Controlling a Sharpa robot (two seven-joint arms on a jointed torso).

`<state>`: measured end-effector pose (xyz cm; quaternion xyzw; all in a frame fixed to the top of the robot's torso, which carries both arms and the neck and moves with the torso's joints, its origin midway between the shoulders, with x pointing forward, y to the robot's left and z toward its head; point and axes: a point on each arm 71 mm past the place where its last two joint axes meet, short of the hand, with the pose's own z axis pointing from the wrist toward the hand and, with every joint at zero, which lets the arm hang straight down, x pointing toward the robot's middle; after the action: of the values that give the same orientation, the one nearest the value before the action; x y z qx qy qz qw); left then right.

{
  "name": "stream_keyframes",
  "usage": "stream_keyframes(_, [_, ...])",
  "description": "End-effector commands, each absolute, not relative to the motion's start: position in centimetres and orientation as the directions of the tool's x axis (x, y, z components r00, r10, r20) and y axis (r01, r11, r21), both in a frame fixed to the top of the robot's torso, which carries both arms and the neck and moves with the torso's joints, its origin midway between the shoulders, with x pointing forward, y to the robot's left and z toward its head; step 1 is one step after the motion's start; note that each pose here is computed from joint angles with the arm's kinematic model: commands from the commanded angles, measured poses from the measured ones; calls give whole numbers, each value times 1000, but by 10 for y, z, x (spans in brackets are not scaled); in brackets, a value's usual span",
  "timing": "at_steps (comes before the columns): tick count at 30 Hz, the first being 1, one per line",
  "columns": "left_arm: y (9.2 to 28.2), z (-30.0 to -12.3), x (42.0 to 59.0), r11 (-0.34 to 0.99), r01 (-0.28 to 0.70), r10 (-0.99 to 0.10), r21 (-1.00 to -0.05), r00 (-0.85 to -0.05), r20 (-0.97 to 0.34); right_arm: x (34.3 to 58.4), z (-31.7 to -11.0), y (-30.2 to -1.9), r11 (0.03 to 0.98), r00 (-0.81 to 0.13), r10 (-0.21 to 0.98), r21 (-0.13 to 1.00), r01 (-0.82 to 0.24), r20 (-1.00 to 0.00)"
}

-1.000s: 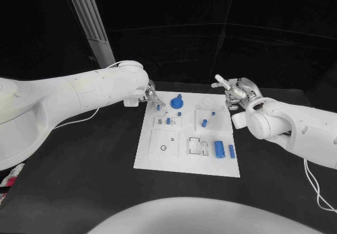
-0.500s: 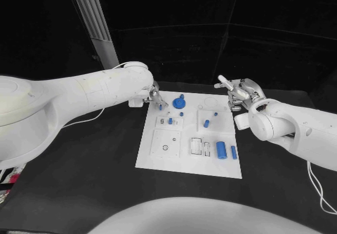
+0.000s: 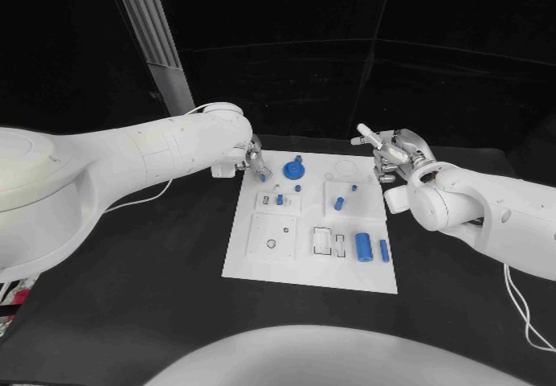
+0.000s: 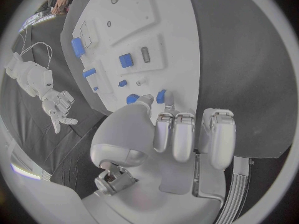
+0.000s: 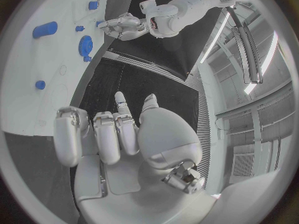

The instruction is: Assemble the parts on the task board

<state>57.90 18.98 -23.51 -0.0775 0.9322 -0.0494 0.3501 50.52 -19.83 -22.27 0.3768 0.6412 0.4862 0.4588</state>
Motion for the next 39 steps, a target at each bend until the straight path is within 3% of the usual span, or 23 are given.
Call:
stream_keyframes(1, [189, -235, 578, 983, -103, -176, -150, -755, -632, 506, -221, -198, 242, -291, 931, 970, 33, -223])
stream_keyframes(39, [188, -238, 577, 977, -105, -198, -184, -764, -614, 506, -222, -199, 244, -291, 930, 969, 36, -223])
